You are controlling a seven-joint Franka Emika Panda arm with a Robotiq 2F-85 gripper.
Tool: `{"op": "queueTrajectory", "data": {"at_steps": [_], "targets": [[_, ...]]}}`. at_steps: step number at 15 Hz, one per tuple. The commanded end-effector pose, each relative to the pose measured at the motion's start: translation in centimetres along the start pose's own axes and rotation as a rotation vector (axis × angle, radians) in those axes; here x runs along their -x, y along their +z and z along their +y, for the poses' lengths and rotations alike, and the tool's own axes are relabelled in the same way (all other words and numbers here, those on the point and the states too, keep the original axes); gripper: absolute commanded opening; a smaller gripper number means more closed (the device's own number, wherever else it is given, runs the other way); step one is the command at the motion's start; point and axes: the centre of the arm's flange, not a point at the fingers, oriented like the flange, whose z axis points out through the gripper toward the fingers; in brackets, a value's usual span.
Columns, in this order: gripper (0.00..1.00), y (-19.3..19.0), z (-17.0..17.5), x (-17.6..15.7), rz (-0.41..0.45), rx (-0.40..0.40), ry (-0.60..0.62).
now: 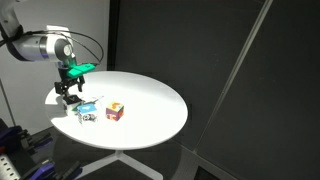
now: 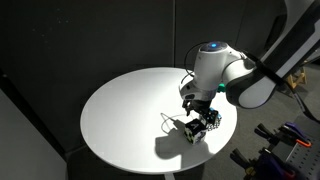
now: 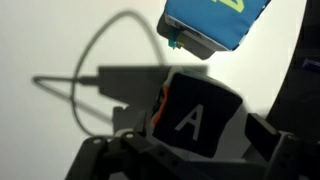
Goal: Move the block with the letter a on it to the left
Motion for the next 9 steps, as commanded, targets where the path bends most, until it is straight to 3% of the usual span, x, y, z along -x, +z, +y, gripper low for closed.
{"op": "queueTrajectory", "data": {"at_steps": [1, 9], "targets": [[1.00, -2.6, 0.0, 0.4, -0.010, 0.003, 0.091], [1.00, -6.2, -0.6, 3.0, -0.077, -0.012, 0.336]]}}
